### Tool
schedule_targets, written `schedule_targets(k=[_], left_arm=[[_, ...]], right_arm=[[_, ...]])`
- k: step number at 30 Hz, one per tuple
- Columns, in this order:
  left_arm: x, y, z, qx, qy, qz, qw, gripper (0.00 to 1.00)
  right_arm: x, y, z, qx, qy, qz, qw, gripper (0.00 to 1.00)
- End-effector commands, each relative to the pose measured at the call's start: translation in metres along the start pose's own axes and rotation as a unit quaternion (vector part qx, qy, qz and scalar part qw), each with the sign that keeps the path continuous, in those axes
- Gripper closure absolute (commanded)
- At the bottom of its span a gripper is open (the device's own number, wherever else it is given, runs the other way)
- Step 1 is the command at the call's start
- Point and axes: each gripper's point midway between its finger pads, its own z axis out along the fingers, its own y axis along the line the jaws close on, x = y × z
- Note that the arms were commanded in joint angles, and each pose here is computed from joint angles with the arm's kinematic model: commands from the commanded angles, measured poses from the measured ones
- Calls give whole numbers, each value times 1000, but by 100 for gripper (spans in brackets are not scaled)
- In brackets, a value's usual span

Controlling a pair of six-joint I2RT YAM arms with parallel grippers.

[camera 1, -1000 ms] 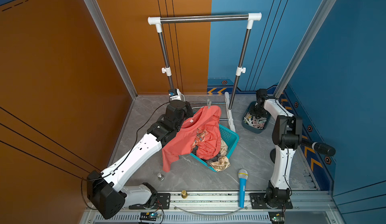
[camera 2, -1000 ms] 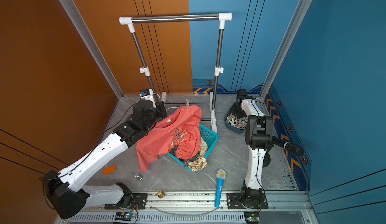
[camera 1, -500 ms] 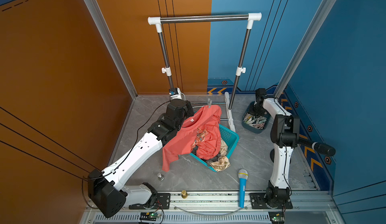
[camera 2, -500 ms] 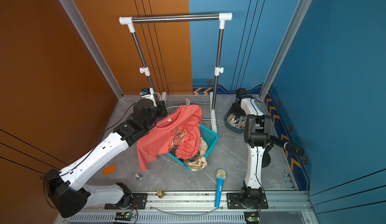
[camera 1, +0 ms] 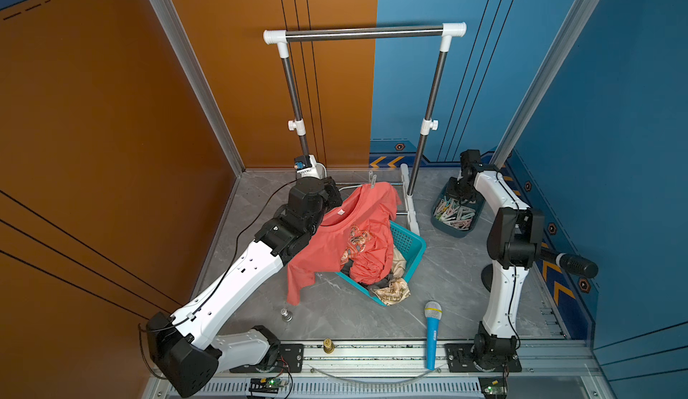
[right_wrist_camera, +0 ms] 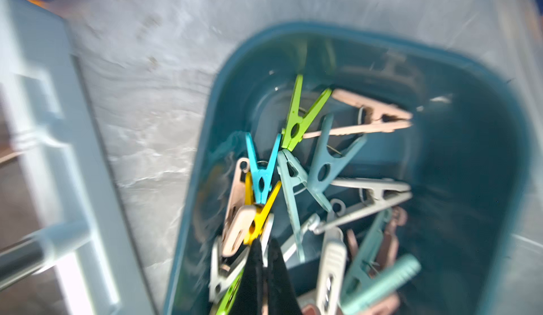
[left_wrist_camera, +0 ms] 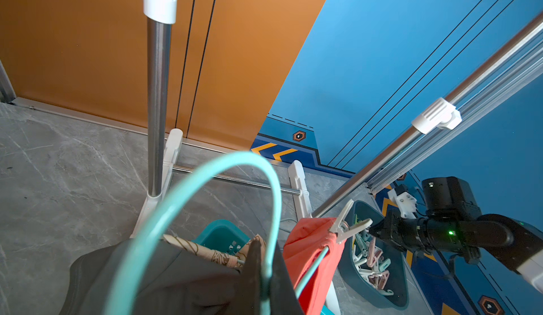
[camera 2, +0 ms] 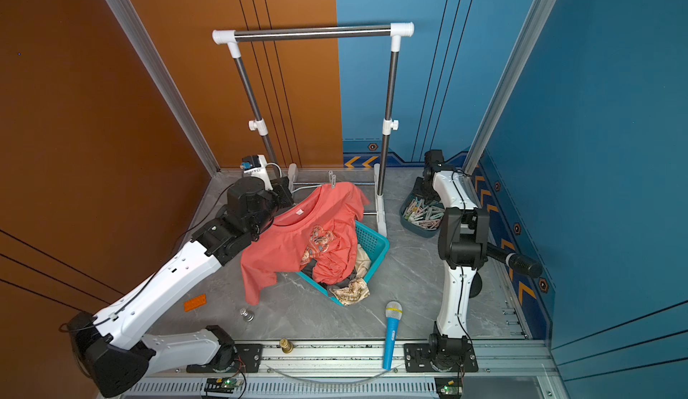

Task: Use clothespins to secure the t-shirt on both sides of the hanger
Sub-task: Pick up the clothespin from the storage box, then place the clothespin at the center of the board.

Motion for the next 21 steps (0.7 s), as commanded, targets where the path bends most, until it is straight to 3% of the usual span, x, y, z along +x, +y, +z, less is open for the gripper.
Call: schedule_targets(k=[1, 6, 11, 17, 21], left_arm=[[-5, 5, -6, 1, -5, -6, 1000, 96], [-7, 6, -8, 4, -6, -7, 1000, 96], [-10, 7, -10, 5, -13, -12, 1000, 96], [-9, 8, -11, 7, -13, -11, 1000, 96], [-8, 8, -10, 8, -13, -13, 1000, 96]], right_arm=[[-5, -11, -36, 17, -23, -5, 1000, 100], [4, -20, -69, 39, -42, -12, 998, 100], [54, -23, -90, 38, -26, -22, 999, 100], [133, -25, -88, 29, 22, -34, 999, 100], [183, -13, -66, 12, 66, -49, 997, 100]])
